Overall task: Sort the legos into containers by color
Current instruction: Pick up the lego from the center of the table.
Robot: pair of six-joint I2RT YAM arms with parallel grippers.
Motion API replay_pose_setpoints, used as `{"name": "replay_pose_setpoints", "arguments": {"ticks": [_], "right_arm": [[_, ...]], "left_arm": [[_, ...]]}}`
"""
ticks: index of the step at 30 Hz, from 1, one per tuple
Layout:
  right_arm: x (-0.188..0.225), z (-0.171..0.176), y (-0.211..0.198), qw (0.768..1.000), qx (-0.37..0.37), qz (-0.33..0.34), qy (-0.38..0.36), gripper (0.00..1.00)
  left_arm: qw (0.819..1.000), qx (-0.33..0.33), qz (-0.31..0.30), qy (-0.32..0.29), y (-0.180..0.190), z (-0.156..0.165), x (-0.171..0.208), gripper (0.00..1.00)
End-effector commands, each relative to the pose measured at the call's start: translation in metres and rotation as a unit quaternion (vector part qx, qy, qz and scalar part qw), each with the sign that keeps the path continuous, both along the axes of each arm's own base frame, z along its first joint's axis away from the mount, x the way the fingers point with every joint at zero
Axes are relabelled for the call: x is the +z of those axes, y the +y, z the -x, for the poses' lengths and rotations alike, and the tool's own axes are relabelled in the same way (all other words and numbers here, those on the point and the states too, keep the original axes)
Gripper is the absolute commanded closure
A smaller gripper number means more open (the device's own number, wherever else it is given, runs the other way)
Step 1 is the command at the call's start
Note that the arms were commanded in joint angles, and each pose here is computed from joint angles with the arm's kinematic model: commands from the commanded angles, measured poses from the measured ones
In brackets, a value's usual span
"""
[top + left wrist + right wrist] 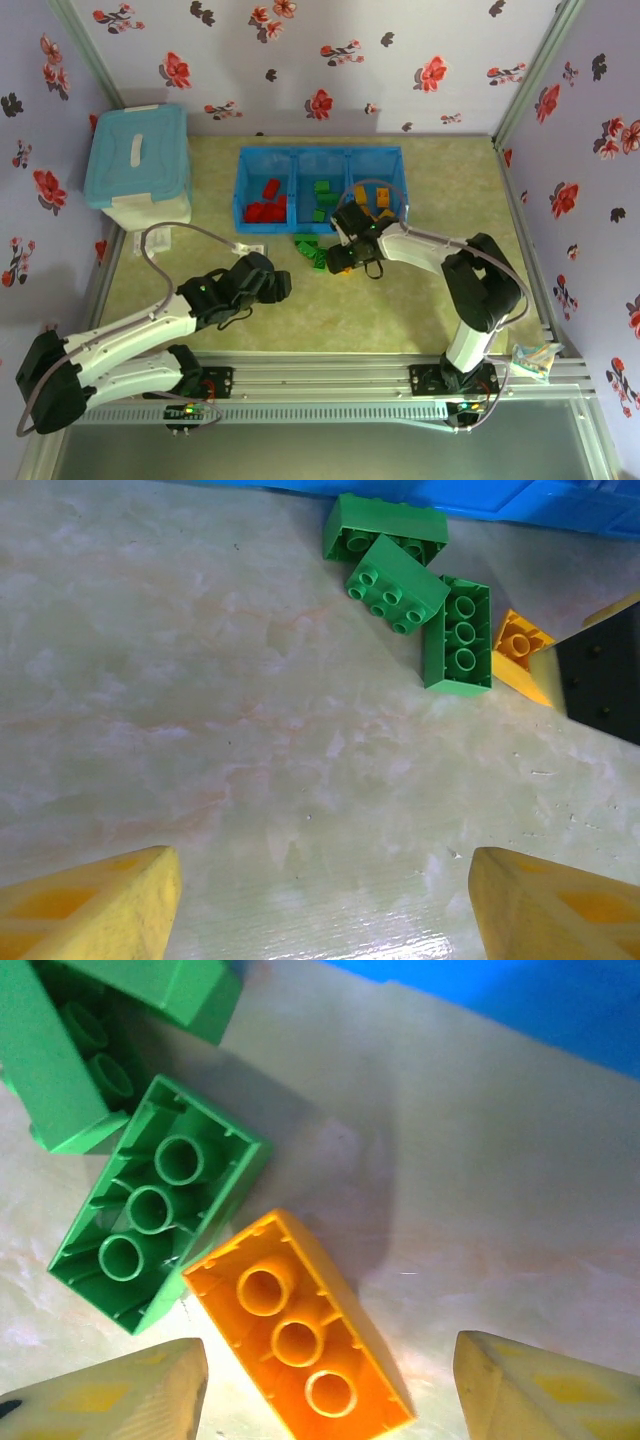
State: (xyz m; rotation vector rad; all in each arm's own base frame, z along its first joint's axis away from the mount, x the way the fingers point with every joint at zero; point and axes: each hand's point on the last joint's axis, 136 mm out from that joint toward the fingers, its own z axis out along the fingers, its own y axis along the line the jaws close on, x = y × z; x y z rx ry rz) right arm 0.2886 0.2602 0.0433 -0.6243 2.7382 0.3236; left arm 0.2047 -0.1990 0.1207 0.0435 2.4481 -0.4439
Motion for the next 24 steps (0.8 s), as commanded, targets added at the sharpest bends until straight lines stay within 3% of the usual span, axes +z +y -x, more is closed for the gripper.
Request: {"name": "replay_pose_setpoints", "arguments": {"ticks": [1, 6, 14, 19, 24], "right_arm": [[-0.003, 0.0, 0.007, 1.0, 0.018, 0.016, -0.002, 0.35], [-0.014, 0.004, 0.011, 0.999, 0.026, 0.035, 0.005, 0.4], [-0.016, 0.005, 0.005, 0.999, 0.016, 0.049, 0.002, 0.63], [0.003, 0.004, -0.002, 0.998, 0.007, 0.05, -0.024, 0.74], [0.043, -0.004, -0.016, 0.995, -0.022, 0.041, -0.087, 0.75]], "left_arm": [[1.0, 0.004, 0.003, -0.001, 0.003, 0.002, -0.002, 0.24], [1.0, 0.005, 0.003, 0.0, 0.005, 0.003, -0.003, 0.24], [1.0, 0.012, 0.002, -0.002, 0.011, 0.002, -0.003, 0.24], [1.0, 0.016, -0.006, -0.008, 0.019, 0.001, 0.005, 0.24], [0.999, 0.035, 0.008, -0.034, 0.037, -0.002, 0.031, 0.24]]}}
